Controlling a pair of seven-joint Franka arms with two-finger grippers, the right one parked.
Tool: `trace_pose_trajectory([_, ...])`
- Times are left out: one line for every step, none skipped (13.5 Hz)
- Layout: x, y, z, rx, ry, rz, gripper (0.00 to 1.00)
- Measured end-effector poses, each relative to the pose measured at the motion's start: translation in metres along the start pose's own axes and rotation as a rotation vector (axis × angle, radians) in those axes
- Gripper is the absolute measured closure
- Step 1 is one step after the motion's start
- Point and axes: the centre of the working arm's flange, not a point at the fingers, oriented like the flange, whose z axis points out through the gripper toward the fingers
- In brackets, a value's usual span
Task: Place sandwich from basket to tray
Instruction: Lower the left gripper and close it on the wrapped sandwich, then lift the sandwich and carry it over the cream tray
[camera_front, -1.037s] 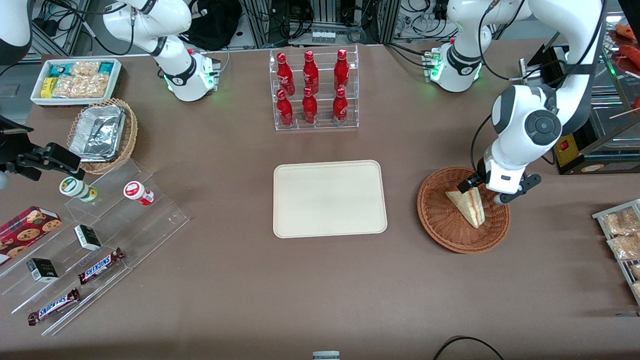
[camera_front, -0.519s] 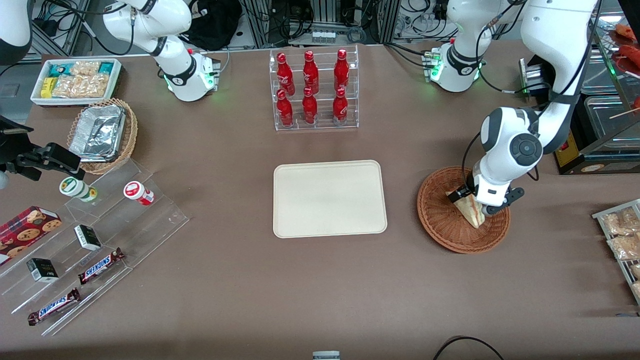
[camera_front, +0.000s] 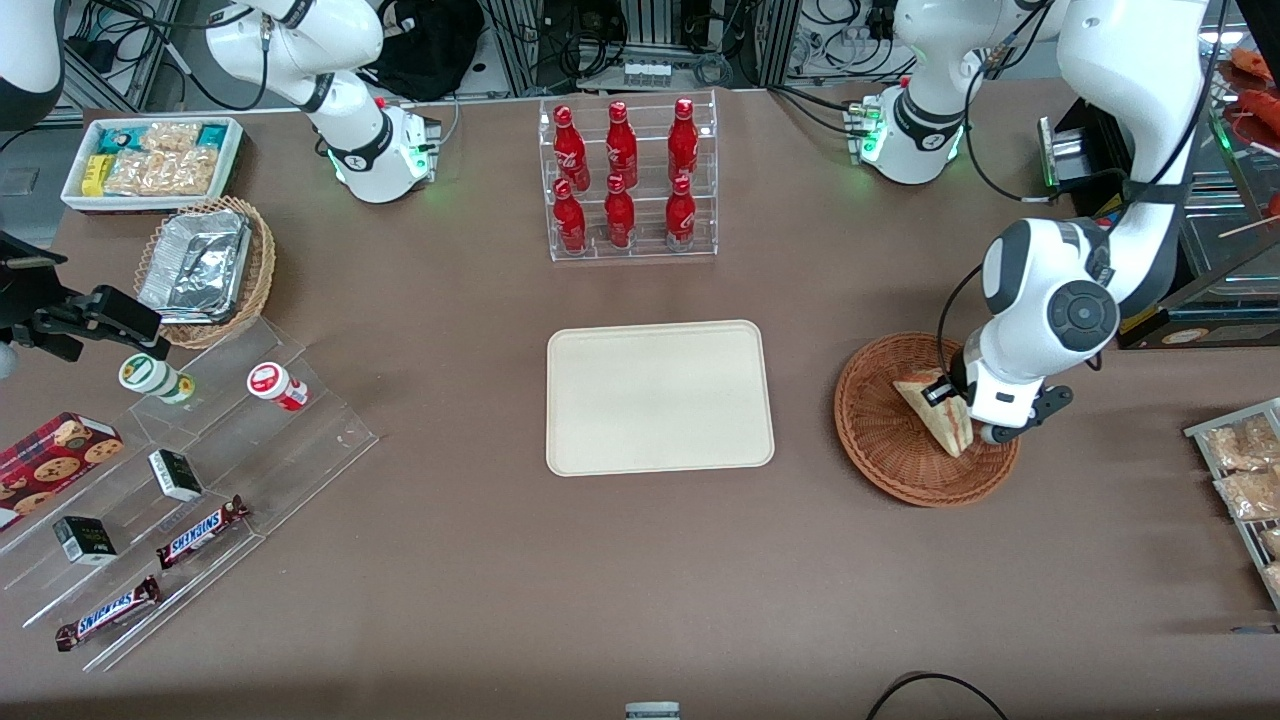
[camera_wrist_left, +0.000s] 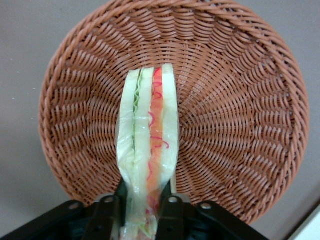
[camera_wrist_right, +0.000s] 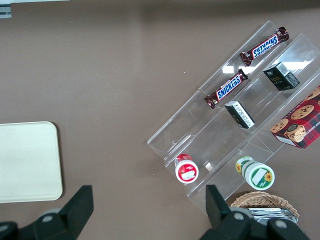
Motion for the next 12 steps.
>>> trace_pose_trajectory([-0.001, 0.000, -0.005, -0.002, 0.005, 0.000, 0.83])
trace_pose_trajectory([-0.001, 0.000, -0.011, -0.001, 0.007, 0.001, 0.83])
trace_pose_trajectory([-0.003, 0.001, -0.021, 0.007, 0.001, 0.004, 0.83])
trace_pose_trajectory([-0.007, 0.004, -0.037, 0.019, -0.008, 0.012, 0.83])
trace_pose_trajectory([-0.013, 0.014, -0.060, 0.031, -0.017, 0.025, 0.83])
trace_pose_trajectory([-0.023, 0.030, -0.088, 0.036, -0.018, 0.040, 0.83])
trace_pose_trajectory([-0.038, 0.052, -0.119, 0.032, -0.009, 0.054, 0.83])
trace_pose_trajectory([-0.056, 0.076, -0.145, 0.020, 0.005, 0.069, 0.83])
trace_pose_trajectory([-0.077, 0.102, -0.164, 0.001, 0.019, 0.094, 0.83])
trace_pose_trajectory([-0.102, 0.129, -0.174, -0.015, 0.029, 0.130, 0.83])
trace_pose_trajectory([-0.125, 0.155, -0.175, -0.016, 0.039, 0.171, 0.85])
trace_pose_trajectory([-0.147, 0.181, -0.167, 0.002, 0.055, 0.207, 0.86])
